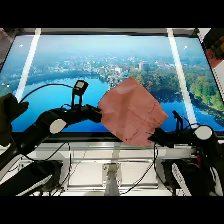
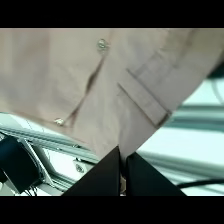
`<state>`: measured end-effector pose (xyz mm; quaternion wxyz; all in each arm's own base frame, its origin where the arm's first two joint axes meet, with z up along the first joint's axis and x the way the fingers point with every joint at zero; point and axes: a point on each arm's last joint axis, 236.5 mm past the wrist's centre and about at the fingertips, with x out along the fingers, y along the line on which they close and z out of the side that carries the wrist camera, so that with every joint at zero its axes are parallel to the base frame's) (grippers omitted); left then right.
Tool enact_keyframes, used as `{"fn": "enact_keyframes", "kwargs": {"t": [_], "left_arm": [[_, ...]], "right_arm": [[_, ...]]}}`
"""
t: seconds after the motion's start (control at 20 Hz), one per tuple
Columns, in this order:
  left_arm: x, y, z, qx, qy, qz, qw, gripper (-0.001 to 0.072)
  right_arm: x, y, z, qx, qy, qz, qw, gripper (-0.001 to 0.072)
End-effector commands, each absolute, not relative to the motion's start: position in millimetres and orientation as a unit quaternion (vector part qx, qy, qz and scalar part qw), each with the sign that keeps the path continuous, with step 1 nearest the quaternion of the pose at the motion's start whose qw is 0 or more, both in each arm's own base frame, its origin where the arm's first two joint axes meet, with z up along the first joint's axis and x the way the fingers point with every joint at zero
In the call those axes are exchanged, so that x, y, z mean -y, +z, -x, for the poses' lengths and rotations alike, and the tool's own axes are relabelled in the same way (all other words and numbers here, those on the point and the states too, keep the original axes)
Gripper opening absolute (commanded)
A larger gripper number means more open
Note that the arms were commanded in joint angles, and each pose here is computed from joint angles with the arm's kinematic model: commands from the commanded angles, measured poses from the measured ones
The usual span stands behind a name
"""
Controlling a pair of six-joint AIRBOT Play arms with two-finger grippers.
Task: Fold the clothes and pants, and hang the long-sleeved shirts on hangers.
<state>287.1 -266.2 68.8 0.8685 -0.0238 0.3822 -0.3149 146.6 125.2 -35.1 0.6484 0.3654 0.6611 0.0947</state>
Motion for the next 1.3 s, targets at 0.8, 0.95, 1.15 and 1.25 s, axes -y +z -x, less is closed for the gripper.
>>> {"fn": "enact_keyframes", "kwargs": {"t": [0.8, 0.95, 1.15, 1.25], "left_arm": [[426, 108, -507, -0.223, -0.329, -0.001, 0.918, 0.0003], [435, 111, -534, -0.15, -0.326, 0.03, 0.933, 0.0004], [421, 159, -572, 0.057, -0.298, 0.128, 0.944, 0.0009], [401, 131, -593, 0.027, -0.263, 0.174, 0.948, 0.0298]], "right_arm": [[-23, -13, -321, -0.271, -0.173, -0.725, 0.609, 0.001], [18, 14, -347, -0.16, -0.19, -0.757, 0.604, 0.0012], [85, 57, -392, -0.022, -0.21, -0.721, 0.66, 0.0193], [84, 56, -426, -0.056, -0.208, -0.672, 0.709, 0.0476]]}}
